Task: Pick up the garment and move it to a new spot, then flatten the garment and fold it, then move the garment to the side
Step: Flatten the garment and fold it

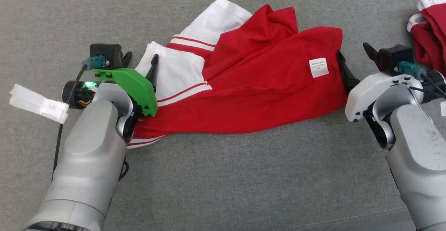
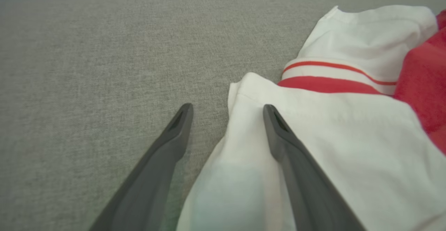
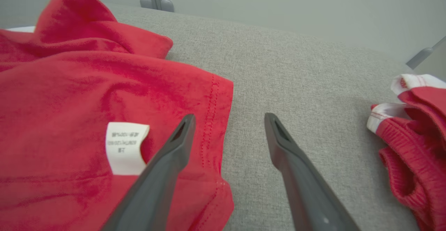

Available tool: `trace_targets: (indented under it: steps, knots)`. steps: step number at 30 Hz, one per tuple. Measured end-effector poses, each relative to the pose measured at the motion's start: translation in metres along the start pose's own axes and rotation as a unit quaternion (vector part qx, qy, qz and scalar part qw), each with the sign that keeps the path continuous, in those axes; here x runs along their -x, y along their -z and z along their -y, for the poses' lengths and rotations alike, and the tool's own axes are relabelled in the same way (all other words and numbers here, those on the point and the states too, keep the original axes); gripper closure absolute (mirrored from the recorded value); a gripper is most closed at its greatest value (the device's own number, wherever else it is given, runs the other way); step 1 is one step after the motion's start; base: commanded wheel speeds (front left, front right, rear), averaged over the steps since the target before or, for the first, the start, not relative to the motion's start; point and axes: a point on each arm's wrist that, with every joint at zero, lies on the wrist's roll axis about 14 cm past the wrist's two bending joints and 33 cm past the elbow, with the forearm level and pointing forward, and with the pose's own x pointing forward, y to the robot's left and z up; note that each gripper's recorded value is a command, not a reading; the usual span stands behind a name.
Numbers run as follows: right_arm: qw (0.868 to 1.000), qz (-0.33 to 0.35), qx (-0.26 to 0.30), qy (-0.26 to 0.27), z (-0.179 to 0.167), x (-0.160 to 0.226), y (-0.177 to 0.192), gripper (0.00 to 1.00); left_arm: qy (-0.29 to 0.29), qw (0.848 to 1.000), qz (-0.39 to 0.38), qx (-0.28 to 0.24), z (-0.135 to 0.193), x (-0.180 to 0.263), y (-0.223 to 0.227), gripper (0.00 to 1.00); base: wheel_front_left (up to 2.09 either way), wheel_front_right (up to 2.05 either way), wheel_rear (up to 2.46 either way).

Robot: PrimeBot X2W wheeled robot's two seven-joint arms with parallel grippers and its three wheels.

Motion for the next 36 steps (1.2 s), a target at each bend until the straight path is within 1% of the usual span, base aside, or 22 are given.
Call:
trace_targets:
  steps: [6, 7, 9, 14, 19, 23, 27, 31, 36]
  knots:
    - [1.0, -0.015, 0.0, 0.01, 0.01, -0.002, 0.016, 0.0, 0.013, 1.0, -0.022, -0.005, 0.005, -0.017, 0.009, 0.0, 0.0, 0.0, 0.0]
    - [1.0, -0.017, 0.0, 0.012, 0.011, -0.002, 0.017, 0.0, 0.015, 1.0, -0.026, -0.008, 0.006, -0.018, 0.011, 0.38, 0.0, 0.0, 0.0]
    - [1.0, -0.018, 0.002, 0.013, 0.013, -0.002, 0.018, 0.0, 0.016, 0.999, -0.033, -0.009, 0.006, -0.02, 0.014, 1.0, 0.0, 0.0, 0.0]
    - [1.0, -0.016, 0.006, 0.014, 0.015, -0.004, 0.016, 0.0, 0.019, 0.998, -0.051, -0.01, 0.007, -0.021, 0.02, 1.0, 0.0, 0.0, 0.0]
    - [1.0, -0.021, 0.006, 0.013, 0.018, -0.009, 0.016, 0.0, 0.016, 1.0, -0.025, -0.009, 0.003, -0.019, 0.015, 1.0, 0.0, 0.0, 0.0]
    - [1.0, -0.026, -0.013, 0.009, 0.016, -0.01, 0.015, 0.0, 0.009, 1.0, 0.001, -0.006, 0.001, -0.015, 0.015, 1.0, 0.0, 0.0, 0.0]
    - [0.998, -0.04, -0.038, 0.002, 0.013, -0.001, 0.024, 0.0, 0.004, 1.0, 0.028, -0.007, 0.002, -0.01, 0.016, 1.0, 0.0, 0.0, 0.0]
    - [0.997, -0.055, -0.045, 0.003, 0.014, 0.011, 0.033, 0.0, 0.003, 0.999, 0.041, -0.006, 0.004, -0.006, 0.016, 1.0, 0.0, 0.0, 0.0]
    - [0.996, -0.066, -0.057, -0.016, -0.004, 0.015, 0.035, 0.0, 0.006, 0.999, 0.045, -0.004, 0.009, -0.005, 0.017, 1.0, 0.0, 0.0, 0.0]
